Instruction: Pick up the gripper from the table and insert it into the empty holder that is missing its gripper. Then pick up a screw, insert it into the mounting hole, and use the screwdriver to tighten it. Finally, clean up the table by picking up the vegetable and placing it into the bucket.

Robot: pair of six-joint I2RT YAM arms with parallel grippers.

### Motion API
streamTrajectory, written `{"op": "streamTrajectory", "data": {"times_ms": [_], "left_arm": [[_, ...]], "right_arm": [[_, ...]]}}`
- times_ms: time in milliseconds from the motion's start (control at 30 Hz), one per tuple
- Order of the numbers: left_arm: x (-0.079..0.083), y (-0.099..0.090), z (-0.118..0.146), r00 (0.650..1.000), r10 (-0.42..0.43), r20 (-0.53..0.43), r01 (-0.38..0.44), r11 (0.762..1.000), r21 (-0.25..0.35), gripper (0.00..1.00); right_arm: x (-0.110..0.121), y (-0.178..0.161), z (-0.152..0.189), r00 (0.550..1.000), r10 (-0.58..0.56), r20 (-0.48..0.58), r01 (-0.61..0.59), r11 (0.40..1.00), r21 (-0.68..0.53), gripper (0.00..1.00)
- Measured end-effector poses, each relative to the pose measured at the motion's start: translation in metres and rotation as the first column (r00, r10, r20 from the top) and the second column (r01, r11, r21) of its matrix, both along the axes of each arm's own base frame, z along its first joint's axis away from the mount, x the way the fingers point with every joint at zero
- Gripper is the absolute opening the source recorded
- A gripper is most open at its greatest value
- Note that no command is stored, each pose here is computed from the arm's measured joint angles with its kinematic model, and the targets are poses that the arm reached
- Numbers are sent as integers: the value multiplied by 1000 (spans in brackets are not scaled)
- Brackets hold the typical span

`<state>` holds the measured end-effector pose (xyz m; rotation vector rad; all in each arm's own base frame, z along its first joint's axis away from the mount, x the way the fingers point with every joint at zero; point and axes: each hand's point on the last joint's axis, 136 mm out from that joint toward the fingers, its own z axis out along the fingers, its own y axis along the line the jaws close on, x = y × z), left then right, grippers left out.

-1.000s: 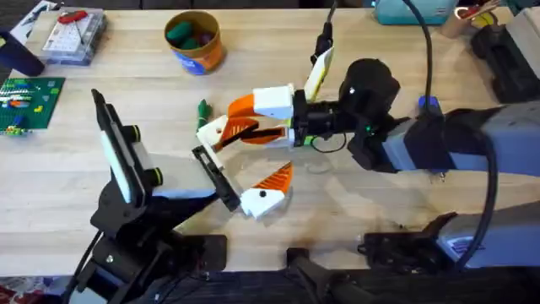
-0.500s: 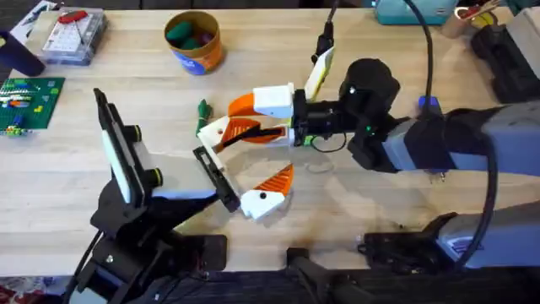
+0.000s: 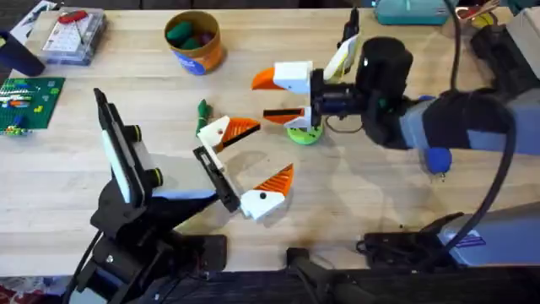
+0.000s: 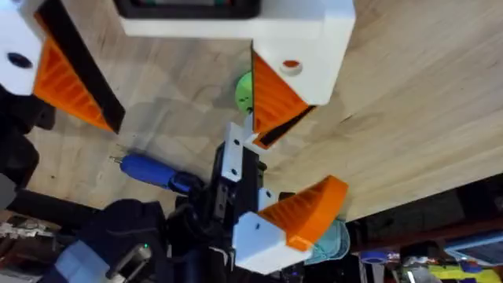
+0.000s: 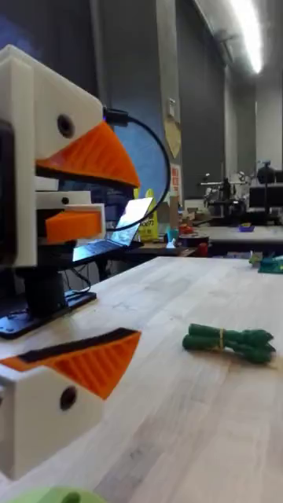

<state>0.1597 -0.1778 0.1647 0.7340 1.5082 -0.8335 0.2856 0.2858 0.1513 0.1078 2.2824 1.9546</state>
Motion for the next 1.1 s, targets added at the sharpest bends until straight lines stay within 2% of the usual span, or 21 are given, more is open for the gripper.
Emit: {"op": "streamTrajectory", "data": {"times_ms": [67, 300, 433, 567, 733, 900, 1100], "left_arm": [[0, 0, 0, 1000, 0, 0, 0, 1000, 0, 990], [0, 0, 0, 1000, -1, 0, 1, 1000, 0, 990], [0, 0, 0, 1000, -1, 0, 1, 1000, 0, 990], [0, 0, 0, 1000, -2, 0, 2, 1000, 0, 990], [0, 0, 0, 1000, -2, 0, 2, 1000, 0, 990], [0, 0, 0, 1000, -2, 0, 2, 1000, 0, 990], [0, 0, 0, 1000, -3, 0, 3, 1000, 0, 990]], "right_arm": [[13, -6, 3, 1000, -9, 4, 9, 999, -32, 995], [55, -36, 39, 991, -41, 130, 58, 991, -125, 994], [65, -60, 50, 985, -36, 170, 72, 975, -210, 995], [61, -87, 50, 987, -17, 161, 72, 936, -345, 995], [52, -112, 47, 981, 38, 191, 77, 825, -560, 995], [37, -131, 50, 961, 117, 249, 115, 651, -751, 995], [-1, -146, 51, 946, 228, 230, 107, 449, -887, 995]]}}
